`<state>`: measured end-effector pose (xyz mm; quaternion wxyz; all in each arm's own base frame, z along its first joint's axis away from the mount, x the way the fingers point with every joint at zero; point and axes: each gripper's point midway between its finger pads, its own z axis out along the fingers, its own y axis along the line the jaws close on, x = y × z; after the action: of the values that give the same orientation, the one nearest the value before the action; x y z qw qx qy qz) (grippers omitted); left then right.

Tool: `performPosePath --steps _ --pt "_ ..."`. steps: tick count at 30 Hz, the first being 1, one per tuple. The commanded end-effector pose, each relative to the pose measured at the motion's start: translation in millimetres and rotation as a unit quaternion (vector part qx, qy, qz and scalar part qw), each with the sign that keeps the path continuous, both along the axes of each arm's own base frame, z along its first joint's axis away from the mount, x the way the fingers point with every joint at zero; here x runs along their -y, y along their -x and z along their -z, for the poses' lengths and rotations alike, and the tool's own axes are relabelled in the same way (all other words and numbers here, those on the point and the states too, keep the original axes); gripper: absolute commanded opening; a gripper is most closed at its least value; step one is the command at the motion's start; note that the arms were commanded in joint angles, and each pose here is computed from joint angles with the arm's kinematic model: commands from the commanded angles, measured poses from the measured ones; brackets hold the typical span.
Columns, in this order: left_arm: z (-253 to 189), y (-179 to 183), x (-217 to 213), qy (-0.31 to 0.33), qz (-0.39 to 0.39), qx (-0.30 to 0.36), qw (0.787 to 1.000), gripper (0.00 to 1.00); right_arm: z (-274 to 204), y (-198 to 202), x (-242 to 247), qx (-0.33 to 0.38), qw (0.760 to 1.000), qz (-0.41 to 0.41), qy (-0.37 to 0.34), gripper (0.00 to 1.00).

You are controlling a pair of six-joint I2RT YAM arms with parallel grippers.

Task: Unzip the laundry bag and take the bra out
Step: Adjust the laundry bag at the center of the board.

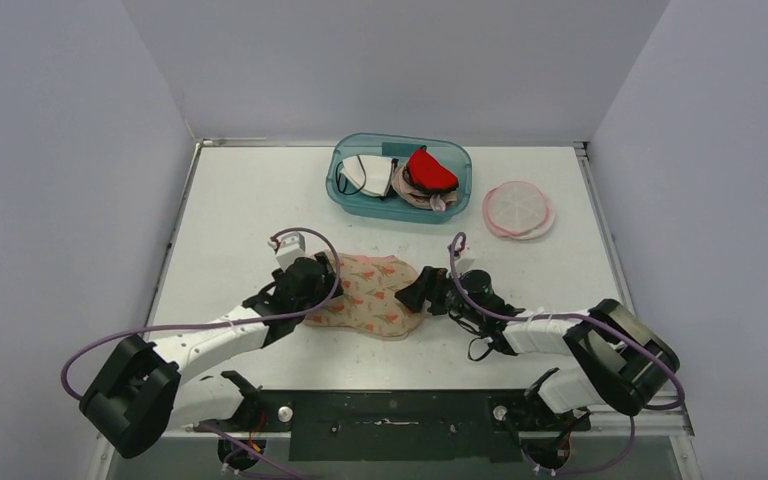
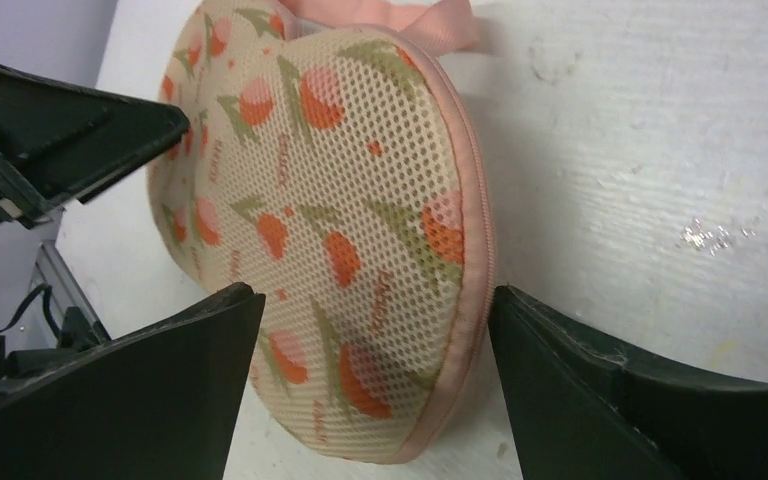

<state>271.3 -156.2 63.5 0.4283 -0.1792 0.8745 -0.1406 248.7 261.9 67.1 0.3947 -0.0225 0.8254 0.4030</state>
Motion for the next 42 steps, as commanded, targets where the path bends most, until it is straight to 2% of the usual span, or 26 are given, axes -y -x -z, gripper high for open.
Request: performPosePath --steps 1,8,15,20,25,28,33,37,42 --pt "-17 -19 19 0.000 0.039 0.027 0.999 0.69 20 9 14 -0.023 0.999 0.001 0.031 0.87" --pt "3 -25 22 -0.032 0.058 0.015 0.998 0.69 39 26 25 -0.068 0.997 -0.015 0.019 0.91" --pt "19 -35 32 -0.054 0.079 -0.007 0.995 0.69 40 38 6 -0.120 0.990 -0.042 -0.056 0.87" --pt "24 -39 37 -0.051 0.084 -0.014 0.995 0.69 38 43 -1 -0.134 0.986 -0.053 -0.079 0.77" --pt "21 -39 39 -0.044 0.081 -0.016 0.996 0.69 30 46 -2 -0.140 0.983 -0.046 -0.106 0.55" --pt "9 -34 33 -0.019 0.056 -0.009 0.998 0.69 22 50 -3 -0.144 0.980 -0.039 -0.128 0.39" --pt "-16 -10 31 0.067 0.034 0.009 0.997 0.71 1 54 -11 -0.141 0.976 -0.037 -0.165 0.21" --pt "-32 20 29 0.134 0.023 0.008 0.991 0.78 -16 59 -19 -0.139 0.972 -0.043 -0.187 0.07" --pt "-50 63 41 0.246 0.026 0.013 0.969 0.85 -40 62 -27 -0.158 0.956 -0.033 -0.243 0.05"
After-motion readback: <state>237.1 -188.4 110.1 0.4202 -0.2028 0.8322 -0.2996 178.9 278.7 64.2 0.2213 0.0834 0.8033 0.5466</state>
